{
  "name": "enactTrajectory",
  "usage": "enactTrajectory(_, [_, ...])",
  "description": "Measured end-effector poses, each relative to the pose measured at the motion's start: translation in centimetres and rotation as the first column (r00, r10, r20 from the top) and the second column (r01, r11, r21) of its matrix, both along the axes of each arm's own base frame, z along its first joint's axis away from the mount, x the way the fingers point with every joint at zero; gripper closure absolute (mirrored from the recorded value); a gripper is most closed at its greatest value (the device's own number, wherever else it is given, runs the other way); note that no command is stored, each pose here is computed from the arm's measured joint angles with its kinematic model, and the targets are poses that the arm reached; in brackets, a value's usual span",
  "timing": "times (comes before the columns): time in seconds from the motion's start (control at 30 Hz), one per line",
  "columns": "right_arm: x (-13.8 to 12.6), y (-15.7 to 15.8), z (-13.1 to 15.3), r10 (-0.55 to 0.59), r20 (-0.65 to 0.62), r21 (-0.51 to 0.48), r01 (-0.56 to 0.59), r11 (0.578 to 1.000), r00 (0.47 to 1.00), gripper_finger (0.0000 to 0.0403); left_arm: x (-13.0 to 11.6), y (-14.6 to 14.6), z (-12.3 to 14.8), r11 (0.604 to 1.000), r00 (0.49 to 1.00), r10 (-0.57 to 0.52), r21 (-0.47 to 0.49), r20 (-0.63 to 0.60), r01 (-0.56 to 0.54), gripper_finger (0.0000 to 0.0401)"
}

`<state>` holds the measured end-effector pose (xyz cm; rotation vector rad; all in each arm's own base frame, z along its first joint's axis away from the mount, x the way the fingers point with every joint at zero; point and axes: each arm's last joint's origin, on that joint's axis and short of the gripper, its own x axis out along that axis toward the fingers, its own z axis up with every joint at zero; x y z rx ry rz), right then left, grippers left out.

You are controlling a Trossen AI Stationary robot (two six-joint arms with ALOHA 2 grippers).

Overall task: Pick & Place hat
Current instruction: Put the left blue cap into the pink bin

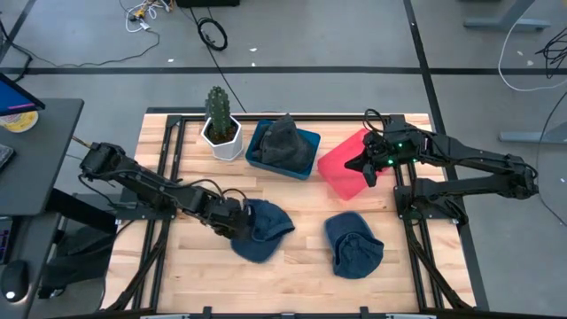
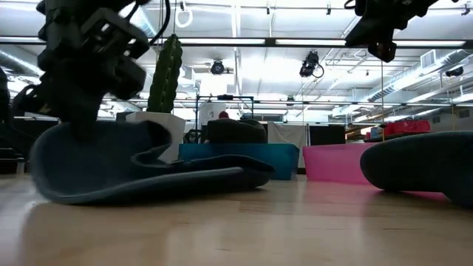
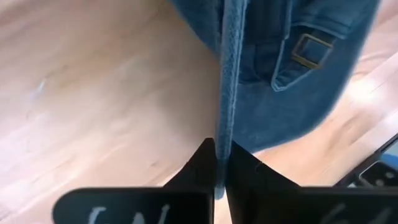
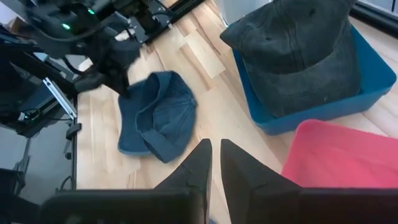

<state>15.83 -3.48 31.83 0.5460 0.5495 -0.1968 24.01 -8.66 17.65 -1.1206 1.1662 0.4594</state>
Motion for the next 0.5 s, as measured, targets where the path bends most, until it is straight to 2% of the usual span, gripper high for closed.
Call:
enactTrajectory(0.27, [-0.2, 0.1, -0.3, 0.0, -0.031, 0.008, 0.0, 1.0, 1.0, 0.0365, 1.6, -0.9, 4.9, 0.974, 0.992, -0.016, 0.228, 0.122, -0.013, 0.0389])
enactTrajectory(0.4, [-0.2, 0.1, -0.3, 0.002, -0.037, 0.01, -0.001, 1.0, 0.999, 0.0365, 2.3, -1.2, 8.3, 0.92, 0.979, -0.031, 0.39, 0.201, -0.051, 0.0389])
enactTrajectory(0.5, [-0.2, 0.1, -0.3, 0.005, -0.037, 0.008, -0.004, 1.0, 0.999, 0.0365, 2.6, -1.2, 10.7, 0.858, 0.964, -0.051, 0.505, 0.26, -0.091, 0.0389])
